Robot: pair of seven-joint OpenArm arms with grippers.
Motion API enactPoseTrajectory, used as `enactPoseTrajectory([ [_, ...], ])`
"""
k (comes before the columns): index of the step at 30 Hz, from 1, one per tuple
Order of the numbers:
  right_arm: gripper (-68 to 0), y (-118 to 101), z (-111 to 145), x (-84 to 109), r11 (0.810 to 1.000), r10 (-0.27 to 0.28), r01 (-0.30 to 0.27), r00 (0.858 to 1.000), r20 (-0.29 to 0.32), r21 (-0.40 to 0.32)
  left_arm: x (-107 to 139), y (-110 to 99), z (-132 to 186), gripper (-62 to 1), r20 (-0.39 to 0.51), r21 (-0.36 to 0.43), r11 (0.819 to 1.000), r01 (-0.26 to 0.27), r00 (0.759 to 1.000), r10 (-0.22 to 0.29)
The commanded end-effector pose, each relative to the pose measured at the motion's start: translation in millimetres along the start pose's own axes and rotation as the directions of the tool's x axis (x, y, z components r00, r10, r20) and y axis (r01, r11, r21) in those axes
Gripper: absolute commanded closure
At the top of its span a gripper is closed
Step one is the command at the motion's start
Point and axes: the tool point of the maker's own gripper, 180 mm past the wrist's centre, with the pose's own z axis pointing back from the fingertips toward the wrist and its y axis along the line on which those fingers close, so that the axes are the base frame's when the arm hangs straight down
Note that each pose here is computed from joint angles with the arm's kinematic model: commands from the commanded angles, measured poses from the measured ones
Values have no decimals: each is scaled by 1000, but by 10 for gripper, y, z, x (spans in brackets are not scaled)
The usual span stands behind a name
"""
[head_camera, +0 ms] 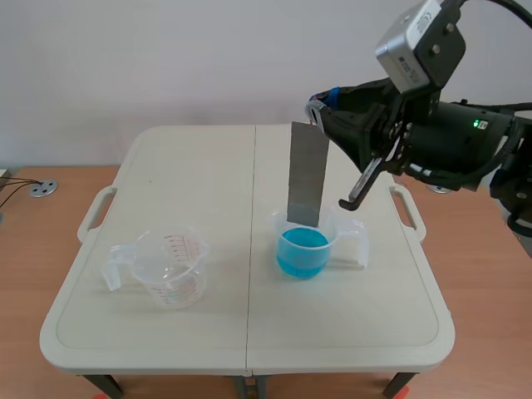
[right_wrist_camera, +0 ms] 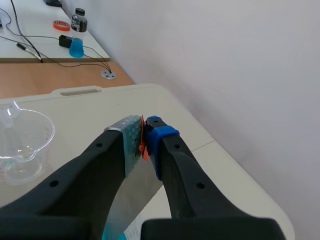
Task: Hold the metal plate by the orange handle, dip it into the blue solution, take it out and point at it, then put the plate back in the beaker on the left.
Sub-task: 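Raise the plate and point at it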
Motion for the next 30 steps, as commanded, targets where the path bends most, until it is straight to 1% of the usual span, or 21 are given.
enactPoseTrajectory([
  [1,-11,-83,20,164,1000,28,-28,999,43,-9,127,-31,-105,-51,43,-12,1000,13,999,-13],
  [5,-11,-78,29,255,999,53,-53,997,56,-2,218,-97,-296,-51,57,-36,999,37,998,-35],
  [11,-11,-59,68,389,997,72,-71,994,81,-6,394,-234,-576,-51,86,-77,996,40,996,-33],
  [16,-11,-59,119,516,995,102,-101,990,97,-20,516,-361,-796,-51,103,-118,992,45,994,-32],
  [20,-11,-68,164,633,991,129,-126,985,114,-34,516,-432,-945,-51,103,-144,989,42,994,-28],
  [27,-11,-116,223,755,988,150,-143,981,125,-61,401,-563,-1155,-51,77,-192,981,28,997,-13],
  [30,-11,-127,228,780,986,159,-152,980,122,-66,347,-637,-1248,-51,65,-216,975,44,997,-31],
])
